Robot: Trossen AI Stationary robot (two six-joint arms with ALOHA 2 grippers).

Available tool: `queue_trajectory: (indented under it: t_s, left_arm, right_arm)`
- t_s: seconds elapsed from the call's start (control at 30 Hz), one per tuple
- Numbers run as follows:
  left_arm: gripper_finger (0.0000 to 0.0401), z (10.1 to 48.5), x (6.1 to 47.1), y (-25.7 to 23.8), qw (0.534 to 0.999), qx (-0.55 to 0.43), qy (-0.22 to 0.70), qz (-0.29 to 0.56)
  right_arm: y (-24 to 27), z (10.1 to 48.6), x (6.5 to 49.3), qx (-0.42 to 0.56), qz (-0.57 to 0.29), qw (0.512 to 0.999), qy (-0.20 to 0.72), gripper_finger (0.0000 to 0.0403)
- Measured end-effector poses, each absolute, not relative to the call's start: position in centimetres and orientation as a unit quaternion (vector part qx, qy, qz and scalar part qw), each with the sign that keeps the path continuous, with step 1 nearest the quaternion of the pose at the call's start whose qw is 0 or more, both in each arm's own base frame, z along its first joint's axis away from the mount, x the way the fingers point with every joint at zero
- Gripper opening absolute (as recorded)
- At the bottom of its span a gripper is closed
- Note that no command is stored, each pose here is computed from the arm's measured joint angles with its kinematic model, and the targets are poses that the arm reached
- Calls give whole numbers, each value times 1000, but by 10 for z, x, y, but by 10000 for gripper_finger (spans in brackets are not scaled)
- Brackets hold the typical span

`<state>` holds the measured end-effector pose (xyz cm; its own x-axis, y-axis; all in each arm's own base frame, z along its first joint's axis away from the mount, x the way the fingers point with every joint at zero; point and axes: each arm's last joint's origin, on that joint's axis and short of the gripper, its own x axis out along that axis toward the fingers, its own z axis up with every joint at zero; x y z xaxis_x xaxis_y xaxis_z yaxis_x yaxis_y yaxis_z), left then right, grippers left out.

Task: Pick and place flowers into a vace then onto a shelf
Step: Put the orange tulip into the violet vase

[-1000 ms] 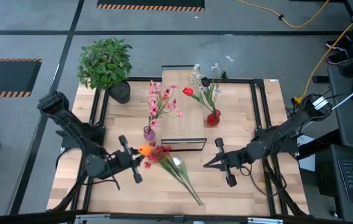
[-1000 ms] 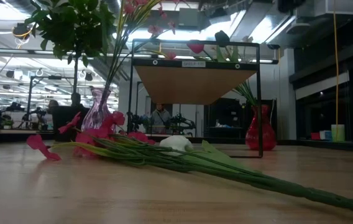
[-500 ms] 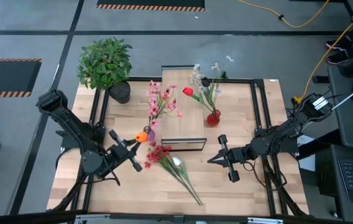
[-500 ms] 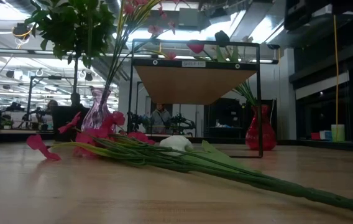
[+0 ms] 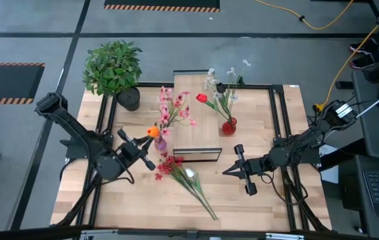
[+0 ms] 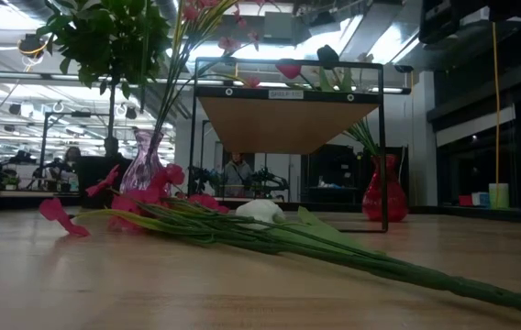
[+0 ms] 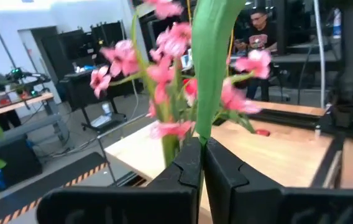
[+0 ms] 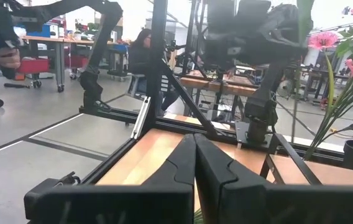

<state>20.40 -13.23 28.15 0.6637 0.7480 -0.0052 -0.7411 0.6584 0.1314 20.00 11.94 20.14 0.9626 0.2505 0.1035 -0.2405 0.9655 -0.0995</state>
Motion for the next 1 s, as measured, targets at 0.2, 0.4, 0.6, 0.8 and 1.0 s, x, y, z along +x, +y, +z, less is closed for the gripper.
queue_trajectory:
  t_s: [0.2,0.4,0.6,0.8,1.0]
  left_arm:
    - [3,267,204,-117,903,33,25,428]
    - [3,261,204,-110,897,24,24,441]
    - [3,259,206,-106,900,14,31,435]
    - [8,252,208,-105,901,16,40,433]
    - [7,238,210,-106,898,10,41,438]
  right_arm:
    - [119,201,200,-43,124,990,-58,5]
    - [119,201,200,-44,124,990,-55,7]
    - [119,201,200,-45,124,990,-54,8]
    - [119,201,200,-45,124,990,-54,8]
    - [120,201,200,-45,124,990,-54,8]
